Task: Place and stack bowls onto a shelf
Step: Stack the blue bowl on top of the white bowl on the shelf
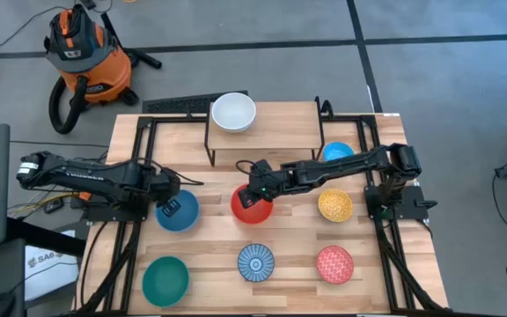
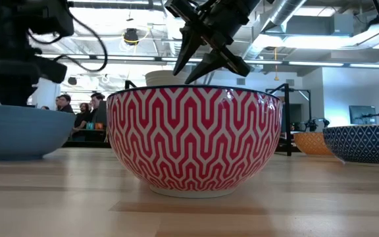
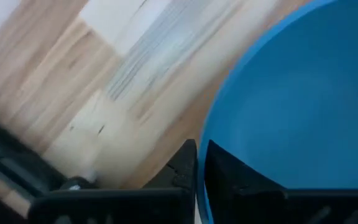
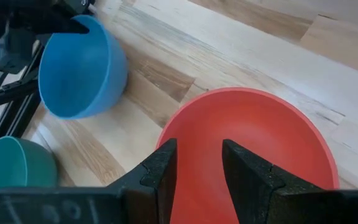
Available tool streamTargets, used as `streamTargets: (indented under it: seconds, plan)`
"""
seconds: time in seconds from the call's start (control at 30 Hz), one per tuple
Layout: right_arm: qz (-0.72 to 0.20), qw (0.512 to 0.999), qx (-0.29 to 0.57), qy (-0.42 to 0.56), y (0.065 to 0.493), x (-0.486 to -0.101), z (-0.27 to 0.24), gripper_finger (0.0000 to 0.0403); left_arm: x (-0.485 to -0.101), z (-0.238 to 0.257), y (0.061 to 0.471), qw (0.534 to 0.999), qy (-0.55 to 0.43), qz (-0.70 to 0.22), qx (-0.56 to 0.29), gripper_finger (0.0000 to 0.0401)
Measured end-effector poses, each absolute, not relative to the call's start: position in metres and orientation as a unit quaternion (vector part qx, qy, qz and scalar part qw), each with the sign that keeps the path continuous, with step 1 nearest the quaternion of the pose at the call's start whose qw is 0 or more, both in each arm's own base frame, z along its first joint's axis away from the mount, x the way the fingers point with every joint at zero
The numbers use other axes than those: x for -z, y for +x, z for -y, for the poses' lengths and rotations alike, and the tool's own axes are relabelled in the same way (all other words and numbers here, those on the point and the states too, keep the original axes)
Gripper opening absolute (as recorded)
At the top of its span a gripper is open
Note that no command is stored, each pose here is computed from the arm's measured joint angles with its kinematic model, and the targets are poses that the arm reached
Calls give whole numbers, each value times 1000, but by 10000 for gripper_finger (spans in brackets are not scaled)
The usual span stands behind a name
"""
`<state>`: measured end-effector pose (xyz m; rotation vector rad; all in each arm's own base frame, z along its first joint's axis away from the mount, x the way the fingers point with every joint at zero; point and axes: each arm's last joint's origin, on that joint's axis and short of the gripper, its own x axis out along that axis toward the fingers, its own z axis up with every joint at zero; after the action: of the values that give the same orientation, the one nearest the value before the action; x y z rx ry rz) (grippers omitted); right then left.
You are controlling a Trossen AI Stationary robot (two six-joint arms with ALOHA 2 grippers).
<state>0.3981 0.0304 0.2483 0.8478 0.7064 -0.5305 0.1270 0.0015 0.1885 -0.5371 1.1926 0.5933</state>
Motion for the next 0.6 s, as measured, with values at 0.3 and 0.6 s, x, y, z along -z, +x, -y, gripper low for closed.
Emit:
streamTargets:
  seconds: [0.3,0.6]
  plan:
    - [-303,868,177,351,408,-276,-25,154,-235,-6,149,811,-199,-458,-306,0]
    - [-264,919,143,257,416,-313,-13,215,-263,-4,196,840,-144,-431,-296,0]
